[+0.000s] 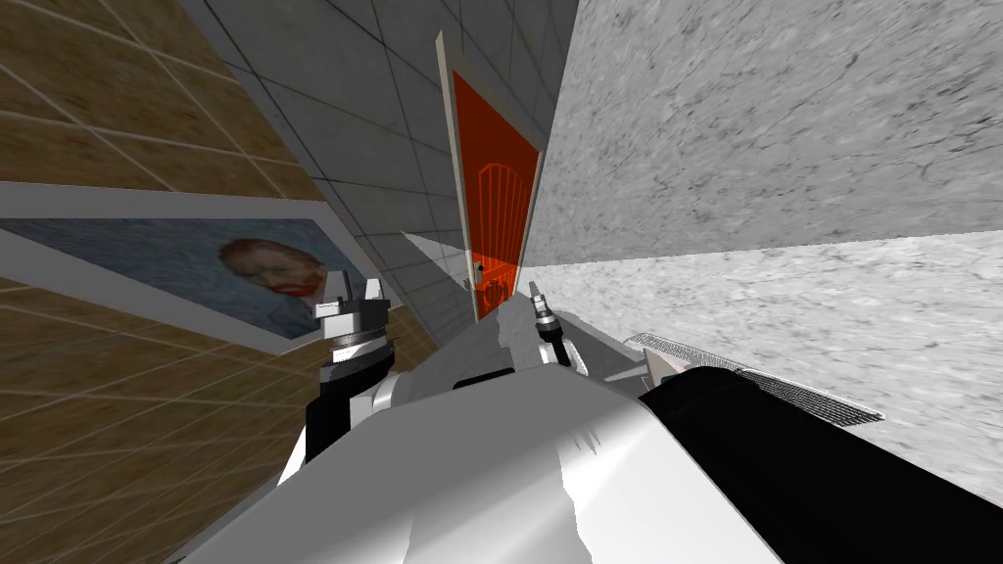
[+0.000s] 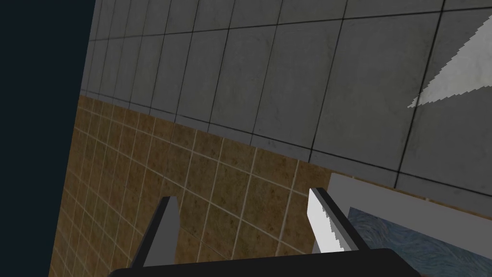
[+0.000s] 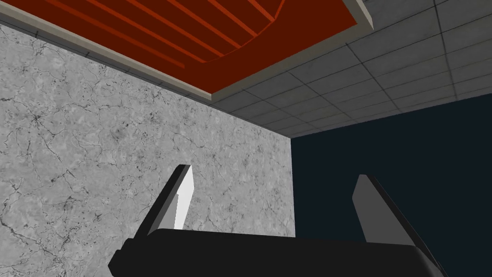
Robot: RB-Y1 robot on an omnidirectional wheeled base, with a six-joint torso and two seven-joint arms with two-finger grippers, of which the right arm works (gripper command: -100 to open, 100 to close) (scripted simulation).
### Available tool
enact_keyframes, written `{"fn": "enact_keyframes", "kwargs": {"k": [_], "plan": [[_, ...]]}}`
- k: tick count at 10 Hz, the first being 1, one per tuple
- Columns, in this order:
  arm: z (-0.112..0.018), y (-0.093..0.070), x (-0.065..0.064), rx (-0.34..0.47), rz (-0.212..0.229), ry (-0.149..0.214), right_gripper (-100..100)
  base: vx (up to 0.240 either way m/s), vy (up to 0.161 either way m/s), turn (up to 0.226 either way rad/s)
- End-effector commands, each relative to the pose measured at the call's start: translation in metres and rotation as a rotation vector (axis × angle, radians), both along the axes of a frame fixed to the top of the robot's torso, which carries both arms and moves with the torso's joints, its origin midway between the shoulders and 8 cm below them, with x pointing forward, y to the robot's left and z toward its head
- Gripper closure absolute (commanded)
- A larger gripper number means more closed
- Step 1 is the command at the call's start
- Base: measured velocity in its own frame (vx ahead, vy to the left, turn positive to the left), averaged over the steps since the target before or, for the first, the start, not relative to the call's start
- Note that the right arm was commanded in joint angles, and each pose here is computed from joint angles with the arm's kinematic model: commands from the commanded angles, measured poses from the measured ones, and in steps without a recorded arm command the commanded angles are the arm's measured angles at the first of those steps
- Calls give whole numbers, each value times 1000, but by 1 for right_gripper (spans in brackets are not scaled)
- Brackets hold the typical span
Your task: Pull the door open
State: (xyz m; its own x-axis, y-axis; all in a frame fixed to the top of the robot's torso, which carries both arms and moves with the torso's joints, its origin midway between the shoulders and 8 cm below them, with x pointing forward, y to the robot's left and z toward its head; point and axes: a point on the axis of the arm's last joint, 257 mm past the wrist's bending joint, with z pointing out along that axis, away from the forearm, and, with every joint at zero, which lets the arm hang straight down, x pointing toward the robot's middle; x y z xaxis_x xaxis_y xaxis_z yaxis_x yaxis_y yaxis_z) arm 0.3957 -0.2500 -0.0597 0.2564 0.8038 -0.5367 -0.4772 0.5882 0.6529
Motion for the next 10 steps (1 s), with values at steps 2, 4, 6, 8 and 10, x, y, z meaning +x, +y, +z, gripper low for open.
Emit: {"fn": "enact_keyframes", "kwargs": {"k": [2,4,6,8,10], "plan": [[-16,4,11,-60,-10,30,-100,94,-15,77],[-29,7,18,-108,-17,54,-100,102,-17,73],[-42,11,26,-157,-23,77,-100,101,-17,84],[-56,14,33,-207,-29,100,-100,84,-22,74],[-70,17,40,-259,-34,122,-100,93,-18,83]]}}
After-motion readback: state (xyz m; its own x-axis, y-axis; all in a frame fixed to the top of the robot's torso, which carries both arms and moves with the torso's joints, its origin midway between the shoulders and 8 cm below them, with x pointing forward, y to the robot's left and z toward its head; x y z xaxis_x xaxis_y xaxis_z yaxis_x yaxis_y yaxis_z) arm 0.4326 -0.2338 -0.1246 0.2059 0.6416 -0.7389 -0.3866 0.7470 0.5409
